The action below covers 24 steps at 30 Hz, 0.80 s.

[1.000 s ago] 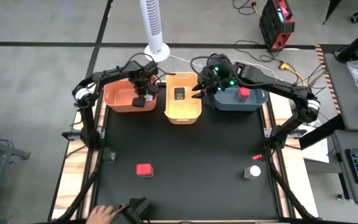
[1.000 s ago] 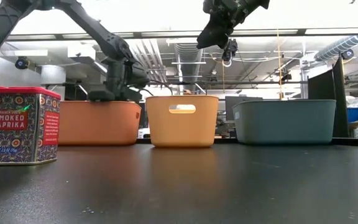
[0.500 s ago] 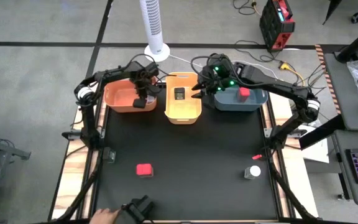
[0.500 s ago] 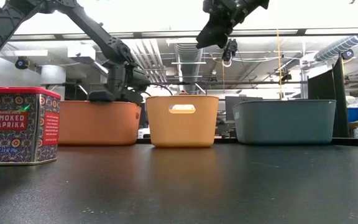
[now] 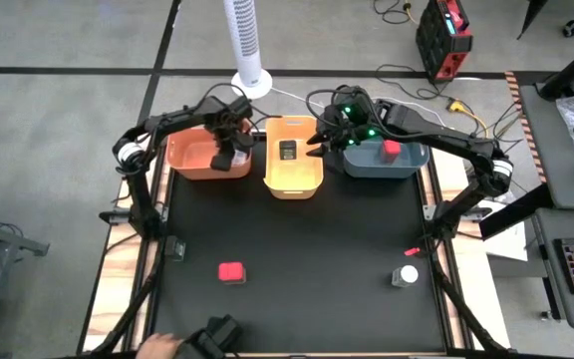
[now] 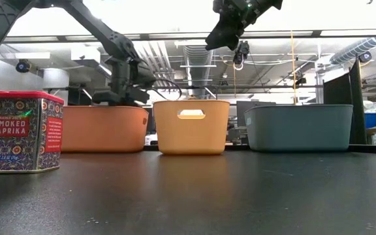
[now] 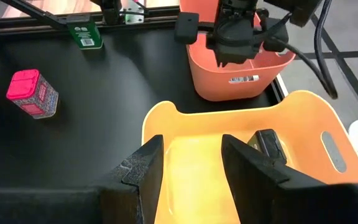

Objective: Sort spices by type
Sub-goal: Put the left white spice bottle into the orange bin

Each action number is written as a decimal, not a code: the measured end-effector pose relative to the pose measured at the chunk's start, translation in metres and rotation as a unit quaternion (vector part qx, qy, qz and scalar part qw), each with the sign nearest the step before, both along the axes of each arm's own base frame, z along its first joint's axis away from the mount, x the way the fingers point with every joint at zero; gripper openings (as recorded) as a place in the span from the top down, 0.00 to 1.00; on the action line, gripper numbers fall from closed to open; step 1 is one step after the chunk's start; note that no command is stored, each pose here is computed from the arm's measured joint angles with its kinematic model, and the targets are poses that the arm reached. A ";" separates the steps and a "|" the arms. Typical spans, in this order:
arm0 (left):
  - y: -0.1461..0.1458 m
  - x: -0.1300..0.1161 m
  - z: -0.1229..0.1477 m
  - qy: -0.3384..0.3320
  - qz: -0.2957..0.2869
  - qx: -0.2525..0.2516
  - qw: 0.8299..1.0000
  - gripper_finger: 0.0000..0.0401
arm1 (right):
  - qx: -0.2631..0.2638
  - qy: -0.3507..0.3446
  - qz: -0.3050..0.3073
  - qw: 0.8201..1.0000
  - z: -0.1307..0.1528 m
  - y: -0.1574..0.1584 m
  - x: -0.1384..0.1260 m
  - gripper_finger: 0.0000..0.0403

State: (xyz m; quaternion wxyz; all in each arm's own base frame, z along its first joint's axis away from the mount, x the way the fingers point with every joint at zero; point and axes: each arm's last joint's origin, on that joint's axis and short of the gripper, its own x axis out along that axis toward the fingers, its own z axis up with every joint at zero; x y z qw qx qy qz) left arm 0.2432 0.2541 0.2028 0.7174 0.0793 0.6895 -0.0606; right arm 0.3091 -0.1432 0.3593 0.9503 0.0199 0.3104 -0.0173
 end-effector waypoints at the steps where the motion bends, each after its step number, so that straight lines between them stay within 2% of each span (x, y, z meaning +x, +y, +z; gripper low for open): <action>1: 0.000 0.000 0.001 0.001 0.001 0.004 1.000 0.97 | 0.000 0.000 0.000 1.000 0.000 0.000 0.000 0.62; 6: 0.002 0.001 0.015 -0.004 0.010 0.015 1.000 0.98 | 0.005 0.000 -0.004 1.000 0.000 0.000 0.000 0.60; 11: 0.006 0.005 0.041 -0.017 0.032 0.026 0.999 1.00 | 0.011 0.000 -0.008 1.000 0.000 0.000 0.000 0.59; 16: 0.005 0.003 0.064 -0.042 0.039 0.012 0.998 1.00 | -0.001 0.001 -0.006 1.000 -0.003 -0.001 0.000 0.62; 21: -0.002 -0.003 0.073 -0.052 0.033 0.016 0.998 1.00 | -0.032 0.007 -0.001 0.999 -0.013 -0.005 0.001 0.66; 24: -0.007 -0.008 0.079 -0.055 0.043 0.018 0.997 1.00 | -0.024 0.014 -0.012 1.000 -0.018 -0.009 -0.002 0.69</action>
